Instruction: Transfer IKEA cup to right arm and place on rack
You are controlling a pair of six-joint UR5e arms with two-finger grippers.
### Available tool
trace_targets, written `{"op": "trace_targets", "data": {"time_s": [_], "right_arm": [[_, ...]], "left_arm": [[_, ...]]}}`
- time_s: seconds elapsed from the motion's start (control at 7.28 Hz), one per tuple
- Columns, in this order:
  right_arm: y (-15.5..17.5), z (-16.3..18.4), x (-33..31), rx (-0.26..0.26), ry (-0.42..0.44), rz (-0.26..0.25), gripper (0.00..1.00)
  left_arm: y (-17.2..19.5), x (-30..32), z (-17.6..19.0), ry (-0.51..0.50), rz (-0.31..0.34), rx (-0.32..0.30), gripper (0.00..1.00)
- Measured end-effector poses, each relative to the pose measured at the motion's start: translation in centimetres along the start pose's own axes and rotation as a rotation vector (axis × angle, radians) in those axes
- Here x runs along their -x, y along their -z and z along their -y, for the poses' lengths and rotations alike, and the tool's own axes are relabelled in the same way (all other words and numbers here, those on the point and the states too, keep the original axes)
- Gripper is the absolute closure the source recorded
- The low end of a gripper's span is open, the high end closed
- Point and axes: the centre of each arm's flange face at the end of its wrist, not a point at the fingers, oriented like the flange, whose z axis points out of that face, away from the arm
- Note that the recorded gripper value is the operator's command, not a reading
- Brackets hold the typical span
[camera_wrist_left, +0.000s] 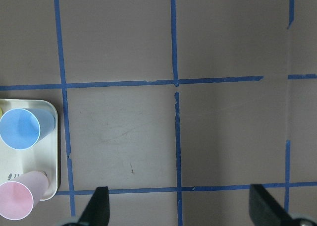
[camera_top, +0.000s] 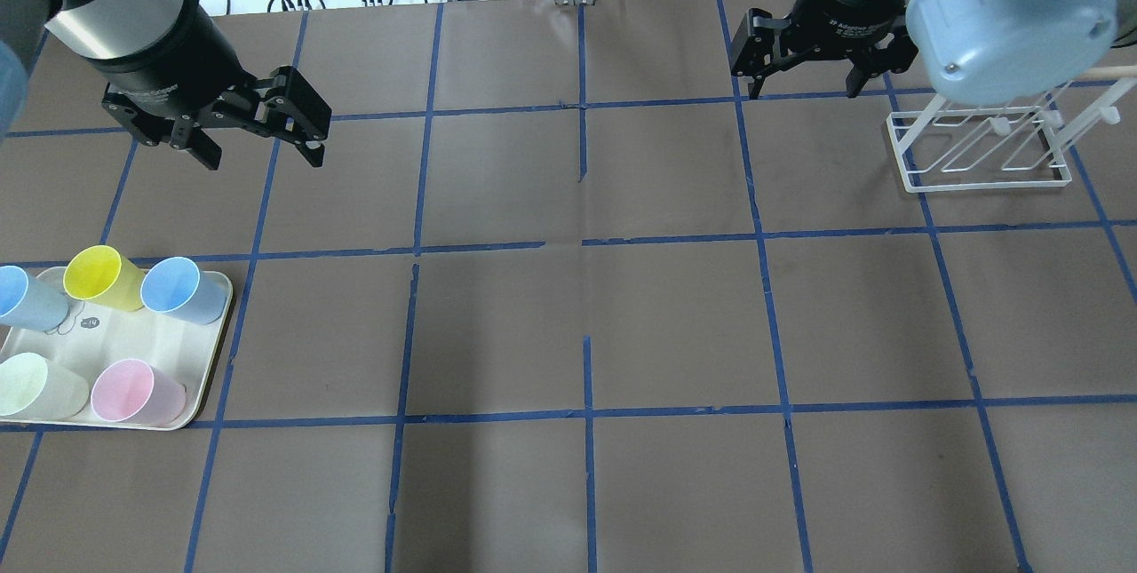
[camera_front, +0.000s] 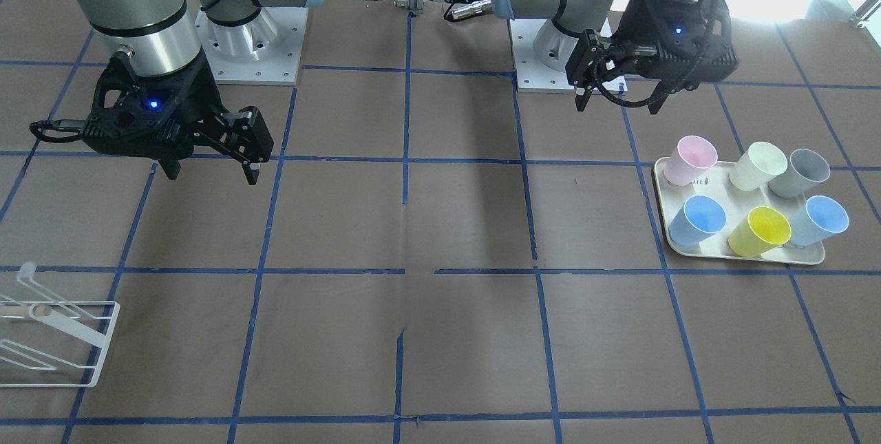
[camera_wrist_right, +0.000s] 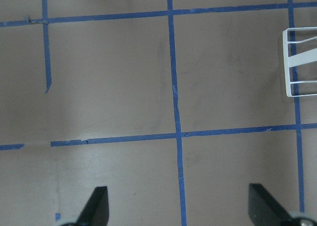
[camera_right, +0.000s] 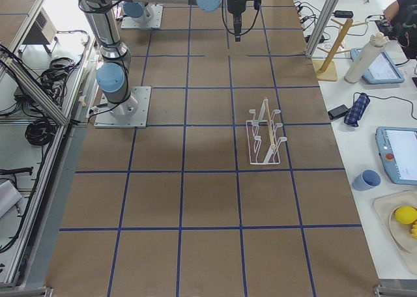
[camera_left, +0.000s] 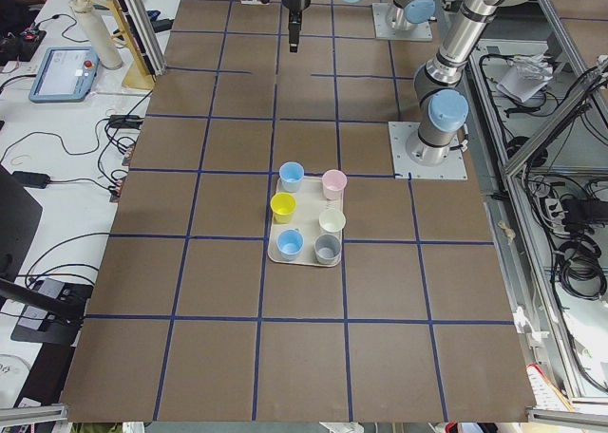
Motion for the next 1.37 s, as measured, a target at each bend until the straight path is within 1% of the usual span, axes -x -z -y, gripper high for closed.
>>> {"op": "trace_targets", "data": {"time_s": [0.41, 0.69, 0.82, 0.96, 1.1, 1.37], "right_arm": [[0.0, 0.0, 0.0, 0.001, 0.001, 0.000, 0.00], [0.0, 0.0, 0.0, 0.001, 0.001, 0.000, 0.00], [0.0, 0.0, 0.0, 0.001, 0.001, 0.000, 0.00], [0.0, 0.0, 0.0, 0.002, 0.001, 0.000, 0.00], [0.0, 0.0, 0.0, 0.002, 0.001, 0.000, 0.00], [0.0, 0.0, -0.1, 0.002, -0.001, 0.000, 0.00]], "left_arm": [[-0.3, 0.1, -0.1, -0.007, 0.000, 0.008, 0.00], [-2.0, 2.0, -0.2, -0.086, -0.006, 0.040, 0.00], [-2.9, 4.4, -0.1, -0.127, -0.009, 0.055, 0.00], [-3.3, 8.0, 0.1, -0.155, -0.013, 0.061, 0.00], [-3.7, 13.2, 0.0, -0.175, -0.021, 0.068, 0.00], [-5.7, 25.0, -1.3, -0.172, -0.048, 0.081, 0.00]]}}
